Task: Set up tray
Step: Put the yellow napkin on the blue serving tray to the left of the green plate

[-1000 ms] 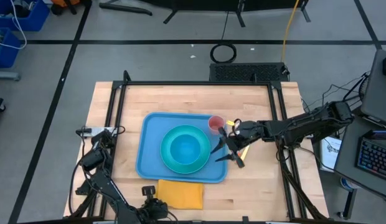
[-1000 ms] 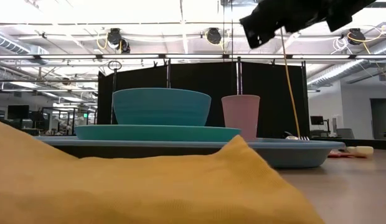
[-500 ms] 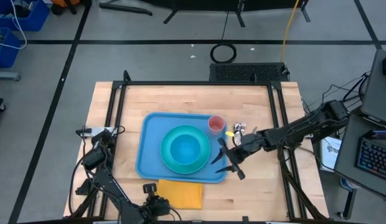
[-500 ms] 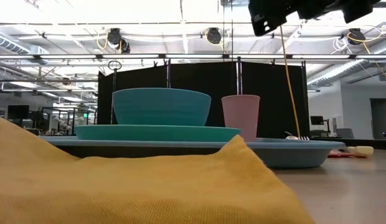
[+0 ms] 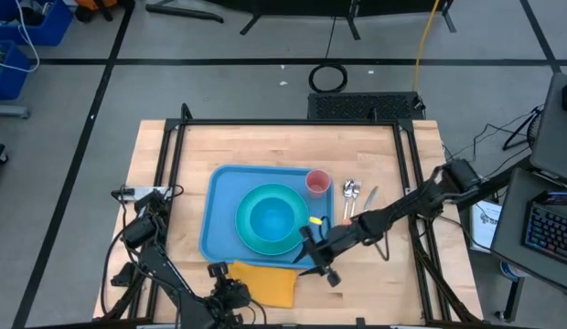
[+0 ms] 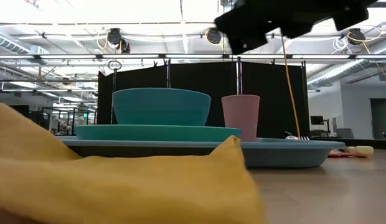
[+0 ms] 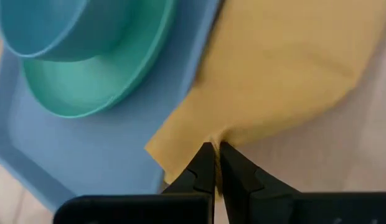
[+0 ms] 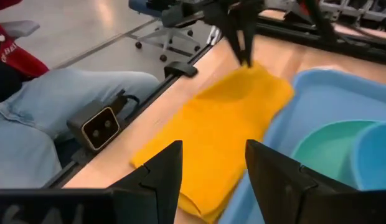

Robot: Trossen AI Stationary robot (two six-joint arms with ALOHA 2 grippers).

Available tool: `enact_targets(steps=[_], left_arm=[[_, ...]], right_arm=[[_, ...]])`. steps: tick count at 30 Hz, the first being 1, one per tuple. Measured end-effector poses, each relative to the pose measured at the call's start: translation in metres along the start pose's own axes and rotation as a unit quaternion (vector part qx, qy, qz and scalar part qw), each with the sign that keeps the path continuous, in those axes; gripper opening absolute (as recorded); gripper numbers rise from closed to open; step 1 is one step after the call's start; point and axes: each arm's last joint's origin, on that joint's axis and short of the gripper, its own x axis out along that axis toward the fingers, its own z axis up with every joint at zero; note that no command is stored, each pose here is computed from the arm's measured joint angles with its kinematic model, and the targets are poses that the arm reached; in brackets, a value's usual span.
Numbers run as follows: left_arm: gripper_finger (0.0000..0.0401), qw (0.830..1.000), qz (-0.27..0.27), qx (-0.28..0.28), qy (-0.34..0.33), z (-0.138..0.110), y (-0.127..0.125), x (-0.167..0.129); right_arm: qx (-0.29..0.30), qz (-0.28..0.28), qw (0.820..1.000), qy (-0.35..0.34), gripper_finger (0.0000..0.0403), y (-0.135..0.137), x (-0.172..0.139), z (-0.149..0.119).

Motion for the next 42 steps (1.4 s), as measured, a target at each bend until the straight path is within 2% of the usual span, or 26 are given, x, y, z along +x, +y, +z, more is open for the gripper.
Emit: enact_targets(steps=[4,9,18,28,33,36,42], left_arm=[[0.0008,1.0,0.015,0.002,-0.016,0.0,0.002,-0.001],[0.0008,1.0,0.018,-0.011,-0.02,-0.002,0.005,-0.006],[0.0008,0.997,0.01,-0.03,-0.065,-0.004,0.015,-0.025],[0.0008,0.997,0.029,-0.049,-0.056,0.005,0.023,-0.019],[0.0008,0.997,0.034,-0.048,-0.056,0.01,0.025,-0.015],[0.0008,0.996,0.038,-0.052,-0.062,0.013,0.026,-0.014],[0.0008,0.995,0.031,-0.045,-0.082,0.024,0.025,-0.009]], right_arm=[[0.002,0.009,1.0,0.011,0.0164,0.001,0.017,0.0],[0.028,0.053,0.998,0.009,0.0164,0.0,0.024,0.001],[0.021,0.053,0.998,0.008,0.0164,0.0,0.025,0.001],[0.043,0.053,0.997,-0.037,0.0168,0.0,0.025,0.011],[0.046,0.051,0.997,-0.039,0.0204,0.0,0.025,0.011],[0.042,0.038,0.996,-0.063,0.0234,-0.002,0.028,0.012],[0.057,0.026,0.996,-0.055,0.0268,-0.006,0.056,0.017]])
